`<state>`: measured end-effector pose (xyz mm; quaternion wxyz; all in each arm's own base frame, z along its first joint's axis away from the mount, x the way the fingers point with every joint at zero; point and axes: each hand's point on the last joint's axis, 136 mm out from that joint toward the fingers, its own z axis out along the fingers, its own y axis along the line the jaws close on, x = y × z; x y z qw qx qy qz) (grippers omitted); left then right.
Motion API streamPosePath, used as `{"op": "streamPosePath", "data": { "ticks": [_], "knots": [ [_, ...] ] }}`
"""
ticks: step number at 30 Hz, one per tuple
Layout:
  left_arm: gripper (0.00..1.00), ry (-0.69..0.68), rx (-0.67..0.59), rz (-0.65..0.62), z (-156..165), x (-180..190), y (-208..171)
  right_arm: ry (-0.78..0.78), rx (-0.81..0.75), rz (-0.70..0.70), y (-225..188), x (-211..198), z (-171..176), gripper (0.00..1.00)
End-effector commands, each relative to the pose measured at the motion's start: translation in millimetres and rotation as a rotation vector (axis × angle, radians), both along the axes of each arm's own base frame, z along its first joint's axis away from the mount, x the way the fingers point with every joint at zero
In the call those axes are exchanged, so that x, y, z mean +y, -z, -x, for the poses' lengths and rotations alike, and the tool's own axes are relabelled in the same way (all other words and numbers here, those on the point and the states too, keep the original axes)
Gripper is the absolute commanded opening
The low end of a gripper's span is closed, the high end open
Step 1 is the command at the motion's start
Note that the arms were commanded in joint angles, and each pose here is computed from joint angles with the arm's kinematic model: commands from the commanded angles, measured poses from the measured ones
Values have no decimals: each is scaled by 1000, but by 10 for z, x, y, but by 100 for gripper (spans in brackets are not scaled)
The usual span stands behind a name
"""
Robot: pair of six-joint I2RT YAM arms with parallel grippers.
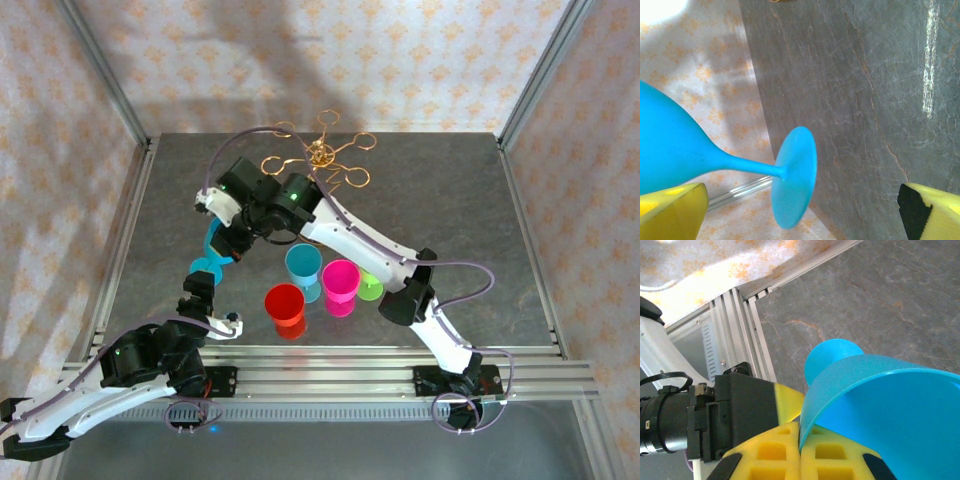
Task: Take the wine glass off the wine glass rack
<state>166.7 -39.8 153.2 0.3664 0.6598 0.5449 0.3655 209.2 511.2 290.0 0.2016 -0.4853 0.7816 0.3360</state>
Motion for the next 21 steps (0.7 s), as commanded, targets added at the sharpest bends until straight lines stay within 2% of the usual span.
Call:
{"op": "streamPosePath", "data": {
  "ticks": [1,9,15,21],
  "knots": [
    [99,-25,-32,22,-27,23,-71,45,-46,-59,-298,-86,-103,0],
    [99,-25,-32,12,-31,25,-59,126,-103,-16,-281,-231,-333,0],
    [99,-25,-35,4,-34,29,-48,228,-143,79,-94,-358,-516,0],
    [99,-29,-32,4,-29,40,-31,263,-123,161,162,-423,-526,0]
  ]
}}
